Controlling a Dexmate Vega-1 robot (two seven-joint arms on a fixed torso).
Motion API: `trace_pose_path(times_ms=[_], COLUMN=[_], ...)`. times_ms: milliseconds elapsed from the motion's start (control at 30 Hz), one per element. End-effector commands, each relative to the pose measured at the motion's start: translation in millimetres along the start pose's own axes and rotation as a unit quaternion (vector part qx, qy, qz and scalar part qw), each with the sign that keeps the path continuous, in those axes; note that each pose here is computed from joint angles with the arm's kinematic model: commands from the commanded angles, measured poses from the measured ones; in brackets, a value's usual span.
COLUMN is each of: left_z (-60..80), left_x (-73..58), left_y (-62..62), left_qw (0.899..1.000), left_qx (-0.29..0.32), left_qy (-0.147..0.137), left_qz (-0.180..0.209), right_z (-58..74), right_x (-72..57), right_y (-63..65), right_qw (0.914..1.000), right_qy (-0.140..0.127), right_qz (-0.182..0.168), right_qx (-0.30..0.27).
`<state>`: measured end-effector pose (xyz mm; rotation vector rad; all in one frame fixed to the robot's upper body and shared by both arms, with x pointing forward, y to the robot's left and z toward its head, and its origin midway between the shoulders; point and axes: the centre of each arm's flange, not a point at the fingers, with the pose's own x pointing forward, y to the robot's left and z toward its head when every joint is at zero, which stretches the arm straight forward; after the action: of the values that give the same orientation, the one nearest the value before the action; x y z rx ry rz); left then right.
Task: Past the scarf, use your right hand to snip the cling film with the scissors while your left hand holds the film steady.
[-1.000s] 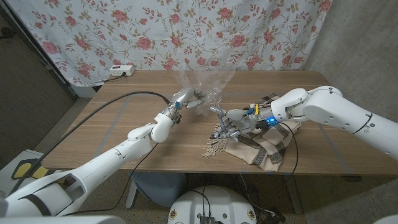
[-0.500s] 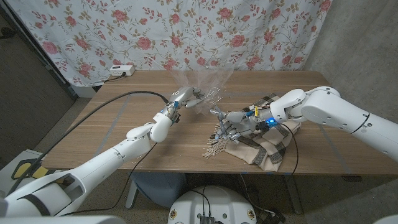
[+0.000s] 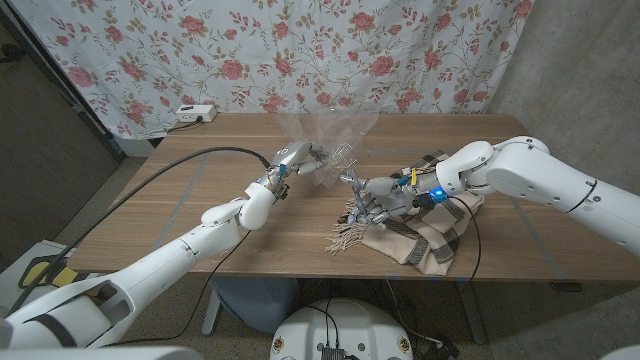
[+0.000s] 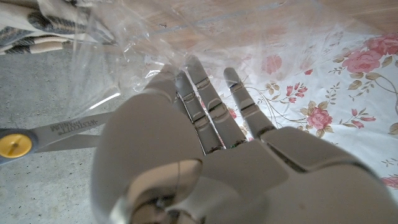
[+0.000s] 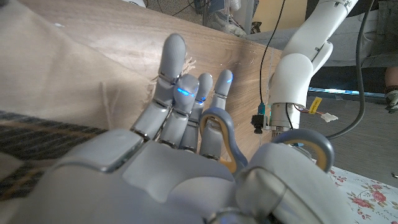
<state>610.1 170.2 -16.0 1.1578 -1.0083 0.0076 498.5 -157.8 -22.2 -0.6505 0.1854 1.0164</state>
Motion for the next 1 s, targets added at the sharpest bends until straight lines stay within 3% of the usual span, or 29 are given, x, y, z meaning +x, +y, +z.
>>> trace_pose_path(times_ms=[33, 567, 1000], left_z=[1.9, 8.4, 11.0], left_x=[-1.0, -0.4, -5.4], left_y=[3.0, 1.8, 1.2], left_qw=[1.0, 0.999, 0.998], left_qx=[0.006, 0.027, 0.056], left_qy=[-0.008, -0.026, -0.033], left_qz=[-0.01, -0.025, -0.016], right_z=[1.8, -2.6, -4.6], right_x=[3.0, -3.5, -2.8], right_y=[-1.5, -2.6, -3.5], right_qw=[0.9999, 0.9999, 1.0], right_qy=[0.01, 0.004, 0.004], right_qz=[0.007, -0.003, 0.002], right_qx=[-0.012, -0.01, -0.008])
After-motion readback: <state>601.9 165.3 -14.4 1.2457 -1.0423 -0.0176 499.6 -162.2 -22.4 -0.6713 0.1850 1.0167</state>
